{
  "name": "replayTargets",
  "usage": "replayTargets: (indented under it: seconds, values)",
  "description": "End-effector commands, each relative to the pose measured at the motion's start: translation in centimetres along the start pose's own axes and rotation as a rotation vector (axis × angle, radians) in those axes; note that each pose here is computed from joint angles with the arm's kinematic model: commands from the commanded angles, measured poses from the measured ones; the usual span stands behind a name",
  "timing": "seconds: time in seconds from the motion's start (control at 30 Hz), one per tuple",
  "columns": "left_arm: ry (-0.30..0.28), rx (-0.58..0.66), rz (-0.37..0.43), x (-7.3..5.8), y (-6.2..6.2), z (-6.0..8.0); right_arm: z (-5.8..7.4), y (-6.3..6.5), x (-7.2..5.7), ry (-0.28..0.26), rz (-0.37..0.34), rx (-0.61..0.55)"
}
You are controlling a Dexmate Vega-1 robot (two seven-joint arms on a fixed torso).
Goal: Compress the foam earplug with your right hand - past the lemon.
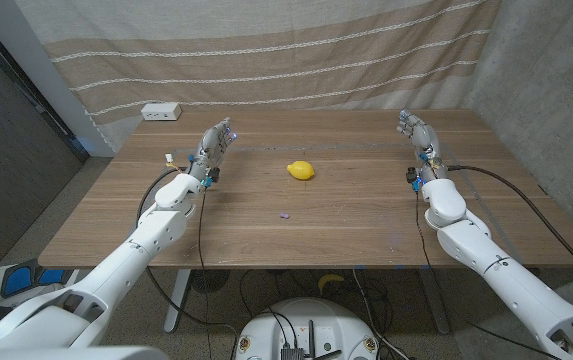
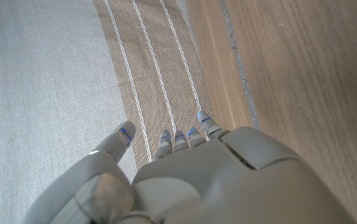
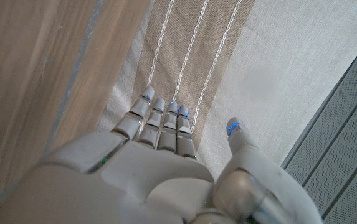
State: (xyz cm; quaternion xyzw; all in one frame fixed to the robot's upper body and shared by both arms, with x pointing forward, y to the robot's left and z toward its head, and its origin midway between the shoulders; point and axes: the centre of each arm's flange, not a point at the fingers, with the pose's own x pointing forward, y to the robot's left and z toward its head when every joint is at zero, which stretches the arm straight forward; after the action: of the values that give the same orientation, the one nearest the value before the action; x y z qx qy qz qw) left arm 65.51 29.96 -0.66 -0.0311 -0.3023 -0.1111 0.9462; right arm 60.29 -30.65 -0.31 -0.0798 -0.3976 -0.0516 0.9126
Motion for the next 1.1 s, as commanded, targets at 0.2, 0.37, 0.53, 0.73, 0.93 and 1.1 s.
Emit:
replayTargets:
  seconds: [0.2, 0.37, 0.53, 0.73, 0.93, 1.1]
  values:
    - [-0.008, 0.0, -0.005, -0.1, 0.0, 0.0, 3.1, 1.5, -0.3, -0.107, 0.035, -0.119]
    - [-0.007, 0.003, -0.012, -0.1, -0.1, -0.1, 3.7, 1.8, -0.5, -0.131, 0.04, -0.155]
    - [-0.006, 0.004, -0.01, -0.2, -0.2, -0.1, 4.2, 2.2, -0.8, -0.156, 0.053, -0.182]
    - [-0.009, 0.005, -0.01, -0.2, -0.2, -0.1, 4.9, 2.6, -1.0, -0.18, 0.064, -0.225]
    - [-0.01, 0.003, -0.014, -0.3, -0.4, -0.1, 5.2, 3.0, -1.2, -0.194, 0.078, -0.254]
    - [-0.015, 0.004, -0.005, -0.7, -0.4, 0.1, 5.6, 3.3, -1.3, -0.213, 0.091, -0.275]
